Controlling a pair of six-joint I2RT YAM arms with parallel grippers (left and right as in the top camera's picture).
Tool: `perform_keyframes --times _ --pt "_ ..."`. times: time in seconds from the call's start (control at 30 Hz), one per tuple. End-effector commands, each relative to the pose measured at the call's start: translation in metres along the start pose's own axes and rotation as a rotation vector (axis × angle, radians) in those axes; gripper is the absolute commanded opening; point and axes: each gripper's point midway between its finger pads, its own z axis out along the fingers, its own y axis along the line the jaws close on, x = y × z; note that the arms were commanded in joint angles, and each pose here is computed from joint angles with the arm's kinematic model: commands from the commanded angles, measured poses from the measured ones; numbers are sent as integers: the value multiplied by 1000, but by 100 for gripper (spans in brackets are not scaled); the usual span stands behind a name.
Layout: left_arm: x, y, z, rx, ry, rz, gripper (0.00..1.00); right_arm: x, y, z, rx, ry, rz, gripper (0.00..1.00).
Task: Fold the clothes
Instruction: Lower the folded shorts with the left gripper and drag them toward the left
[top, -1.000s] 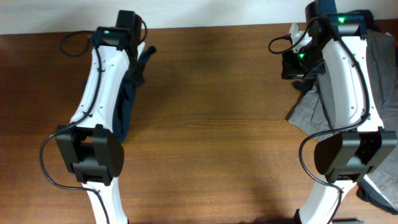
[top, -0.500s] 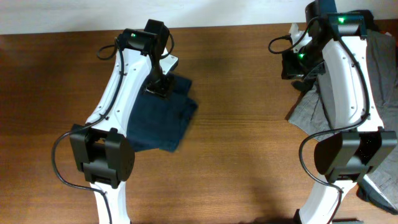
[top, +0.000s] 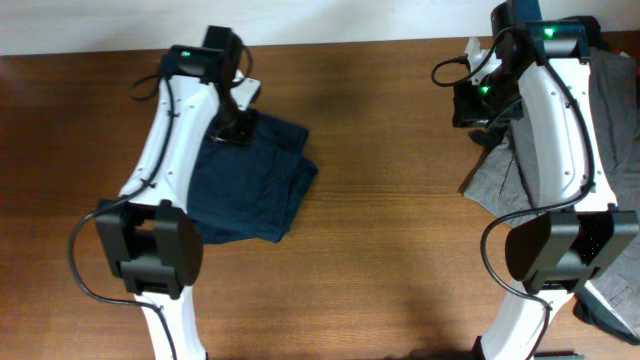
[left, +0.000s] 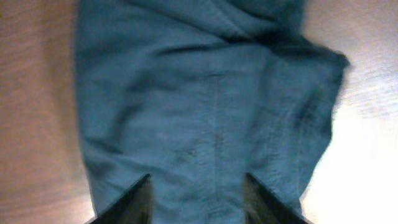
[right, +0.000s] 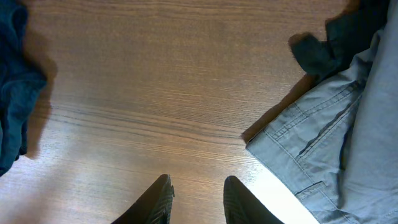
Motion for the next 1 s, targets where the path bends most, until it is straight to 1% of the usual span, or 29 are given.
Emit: perform_keyframes --times 0.0,0.1,0.23,0.33,0.4,0.5,0.6,0.67,0.7,0.8,0.83,0.87,0.9,0.97 --pt "0 21 16 16 -27 -70 34 0 5 -9 -20 -21 -2 32" --pt "2 37 46 14 -35 -105 32 0 16 -9 -76 -21 -6 33" --pt "21 32 77 97 -1 -136 31 1 22 -8 -78 -18 -24 33" --pt "40 32 100 119 40 -154 31 1 26 -8 -80 -17 -33 33" --pt "46 33 113 114 38 -159 32 1 28 -8 -81 -17 -38 33" --pt "53 42 135 60 25 -161 33 1 31 -7 -82 -13 -44 33" --pt "62 52 145 27 29 -177 34 2 31 -7 -82 -10 -44 33" --pt "68 68 145 -19 40 -214 33 3 31 -7 -83 -8 -44 33" --pt "71 84 144 -71 44 -231 33 3 31 -7 -82 -8 -44 33" --pt "81 123 140 -183 55 -283 40 3 31 -7 -82 -8 -44 33" --pt "85 135 138 -203 56 -306 41 2 31 -7 -82 -9 -44 33" --pt "88 148 135 -208 49 -347 41 2 31 -7 -82 -9 -45 33" --pt "92 164 131 -215 36 -417 44 2 31 -7 -83 -9 -58 33" --pt "92 178 126 -178 10 -472 47 2 31 -7 -82 -10 -66 33"
